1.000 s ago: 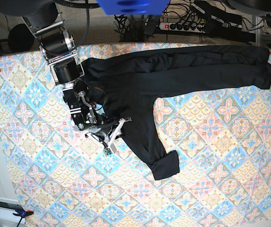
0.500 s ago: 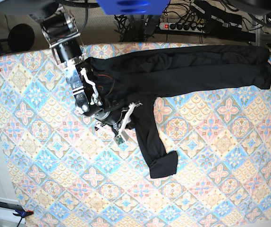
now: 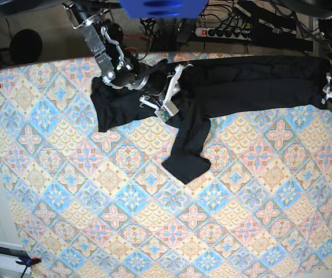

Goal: Layout the t-shirt on the table in an organized manner, then fold the t-shirt properly
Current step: 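Move the left gripper to the bunched sleeve on the shirt, then grasp the bunched sleeve with the left gripper and drag it along the shirt, then hold the folded shirt strip with both grippers, straightening it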

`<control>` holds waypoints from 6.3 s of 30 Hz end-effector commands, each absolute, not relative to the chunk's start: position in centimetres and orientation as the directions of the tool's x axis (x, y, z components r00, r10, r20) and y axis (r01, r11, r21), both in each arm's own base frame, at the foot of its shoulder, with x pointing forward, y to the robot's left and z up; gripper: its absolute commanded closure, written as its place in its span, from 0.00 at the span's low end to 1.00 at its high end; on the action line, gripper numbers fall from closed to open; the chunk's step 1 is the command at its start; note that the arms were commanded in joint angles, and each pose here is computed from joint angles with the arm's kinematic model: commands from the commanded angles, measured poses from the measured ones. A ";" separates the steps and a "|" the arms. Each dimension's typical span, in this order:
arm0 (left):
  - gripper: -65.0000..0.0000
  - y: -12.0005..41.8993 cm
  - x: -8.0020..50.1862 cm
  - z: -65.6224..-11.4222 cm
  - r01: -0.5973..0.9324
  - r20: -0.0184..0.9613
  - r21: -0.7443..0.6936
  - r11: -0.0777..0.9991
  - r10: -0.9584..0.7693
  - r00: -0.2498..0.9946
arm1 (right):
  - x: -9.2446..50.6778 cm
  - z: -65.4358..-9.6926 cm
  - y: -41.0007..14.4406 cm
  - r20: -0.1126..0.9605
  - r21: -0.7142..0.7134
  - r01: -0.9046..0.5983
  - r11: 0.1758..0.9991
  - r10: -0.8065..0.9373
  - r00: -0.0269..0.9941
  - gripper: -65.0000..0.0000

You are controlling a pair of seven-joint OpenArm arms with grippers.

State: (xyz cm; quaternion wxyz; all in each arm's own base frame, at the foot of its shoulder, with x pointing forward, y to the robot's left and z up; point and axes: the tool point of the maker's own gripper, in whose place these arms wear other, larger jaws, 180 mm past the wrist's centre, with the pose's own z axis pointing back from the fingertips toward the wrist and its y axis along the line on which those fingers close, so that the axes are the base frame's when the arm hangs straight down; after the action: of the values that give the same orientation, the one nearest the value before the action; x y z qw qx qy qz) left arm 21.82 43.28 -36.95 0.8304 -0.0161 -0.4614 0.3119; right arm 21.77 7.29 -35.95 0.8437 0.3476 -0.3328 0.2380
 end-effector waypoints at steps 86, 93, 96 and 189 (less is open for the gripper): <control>0.93 10.6 41.5 -35.3 0.334 0.853 -0.144 0.932 -0.055 0.519 | 25.8 -36.2 3.6 0.731 0.049 -0.738 0.673 0.480 0.486 0.69; 0.61 8.2 44.1 -36.2 0.350 0.831 -0.167 0.922 -0.059 0.553 | 25.7 -35.5 3.8 0.743 0.045 -0.741 0.670 0.473 0.473 0.69; 0.53 8.1 44.7 -36.7 0.337 0.819 -0.178 0.925 -0.051 0.572 | 25.7 -35.6 3.8 0.743 0.046 -0.740 0.671 0.472 0.475 0.69; 1.00 38.8 16.6 -19.6 -0.282 0.810 -0.312 0.907 0.409 0.420 | 25.9 -35.6 3.8 0.744 0.043 -0.741 0.670 0.474 0.472 0.69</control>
State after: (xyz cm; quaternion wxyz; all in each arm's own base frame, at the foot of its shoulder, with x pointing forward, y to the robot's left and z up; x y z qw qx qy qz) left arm 15.94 39.08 -20.65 0.8460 -0.0599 -0.4819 0.2202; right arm 25.07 3.39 -36.94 0.8484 0.1765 -0.3417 0.3637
